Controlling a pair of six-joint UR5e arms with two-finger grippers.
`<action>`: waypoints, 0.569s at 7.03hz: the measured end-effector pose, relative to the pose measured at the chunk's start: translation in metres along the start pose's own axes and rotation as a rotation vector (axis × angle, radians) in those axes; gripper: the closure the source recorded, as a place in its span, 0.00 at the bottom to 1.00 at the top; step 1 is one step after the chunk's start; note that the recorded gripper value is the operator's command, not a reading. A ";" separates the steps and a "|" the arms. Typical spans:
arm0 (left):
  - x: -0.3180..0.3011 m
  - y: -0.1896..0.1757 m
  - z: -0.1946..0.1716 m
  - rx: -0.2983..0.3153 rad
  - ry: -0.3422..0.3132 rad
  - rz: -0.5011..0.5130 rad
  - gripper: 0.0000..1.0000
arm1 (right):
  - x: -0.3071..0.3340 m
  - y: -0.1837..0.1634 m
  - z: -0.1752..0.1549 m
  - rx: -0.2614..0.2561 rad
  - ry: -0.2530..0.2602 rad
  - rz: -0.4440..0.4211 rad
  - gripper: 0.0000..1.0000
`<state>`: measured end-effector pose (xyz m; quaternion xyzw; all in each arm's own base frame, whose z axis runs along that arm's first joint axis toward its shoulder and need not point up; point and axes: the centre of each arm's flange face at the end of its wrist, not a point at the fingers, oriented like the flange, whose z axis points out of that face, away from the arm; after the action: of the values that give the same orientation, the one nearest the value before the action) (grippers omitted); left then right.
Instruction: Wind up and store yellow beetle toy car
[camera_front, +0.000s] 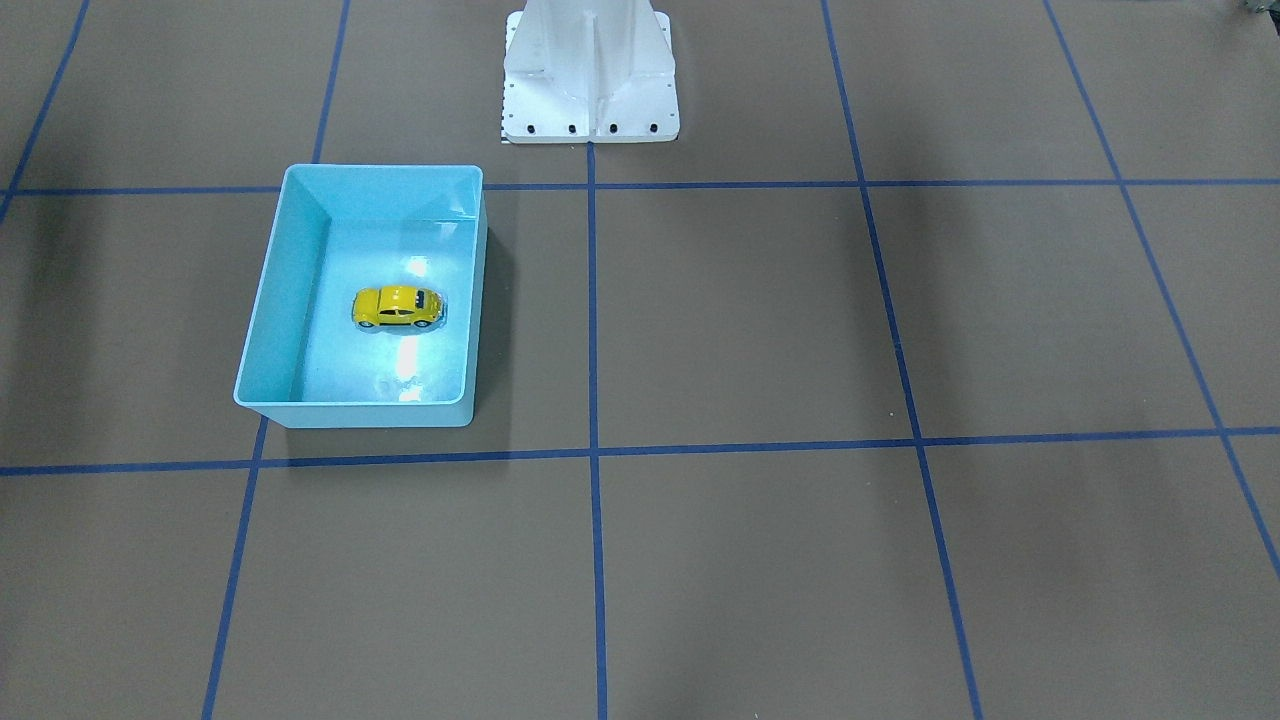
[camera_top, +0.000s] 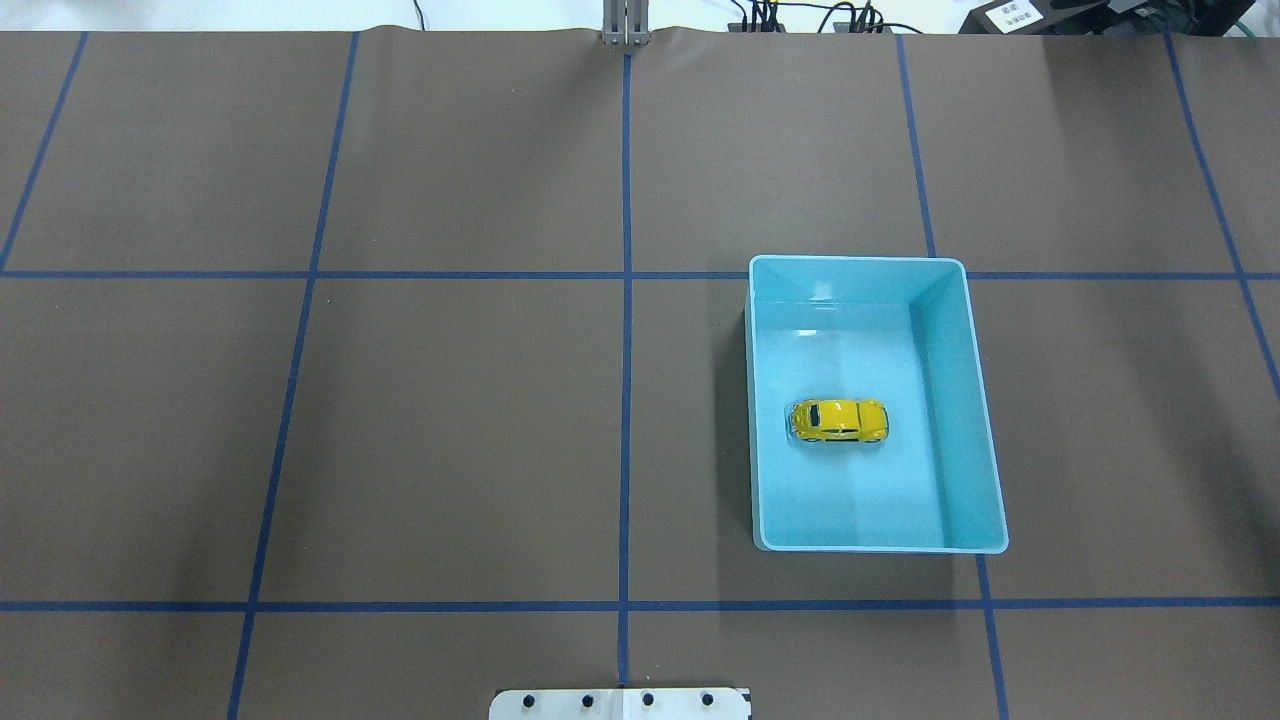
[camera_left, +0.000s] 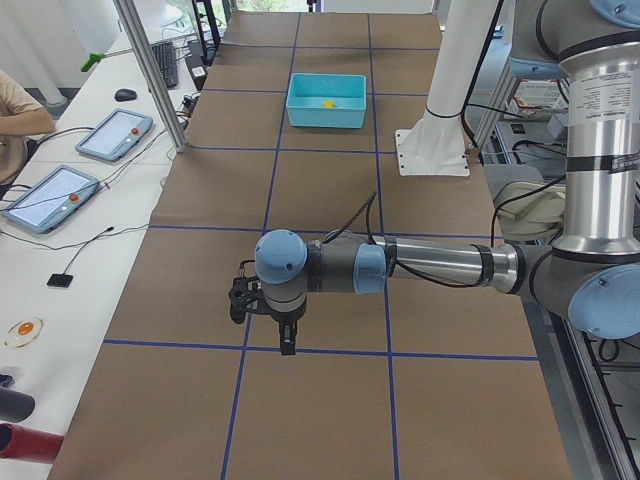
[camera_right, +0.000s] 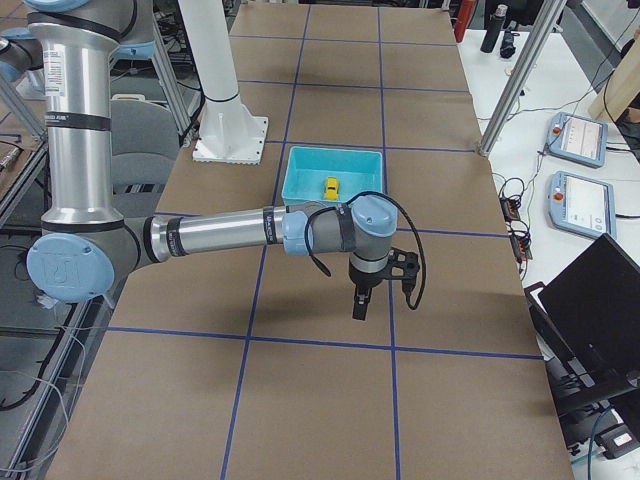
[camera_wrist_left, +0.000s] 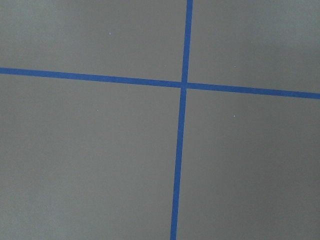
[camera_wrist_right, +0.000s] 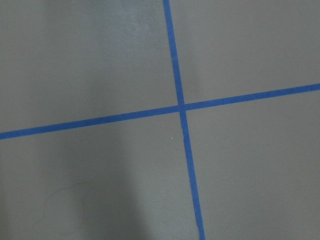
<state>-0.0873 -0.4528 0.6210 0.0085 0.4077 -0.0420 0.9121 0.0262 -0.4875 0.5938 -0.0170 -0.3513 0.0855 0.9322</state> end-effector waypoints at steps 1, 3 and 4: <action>0.000 0.000 0.000 0.000 0.000 0.000 0.00 | 0.002 -0.001 0.003 -0.005 0.002 0.003 0.00; 0.000 0.000 0.000 0.000 0.000 0.001 0.00 | 0.003 -0.002 0.004 -0.007 0.002 0.003 0.00; 0.000 0.000 0.000 -0.001 0.000 0.001 0.00 | 0.003 -0.002 0.005 -0.007 0.002 0.004 0.00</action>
<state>-0.0868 -0.4530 0.6209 0.0083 0.4077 -0.0415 0.9121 0.0258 -0.4892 0.5994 -0.0212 -0.3506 0.0859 0.9324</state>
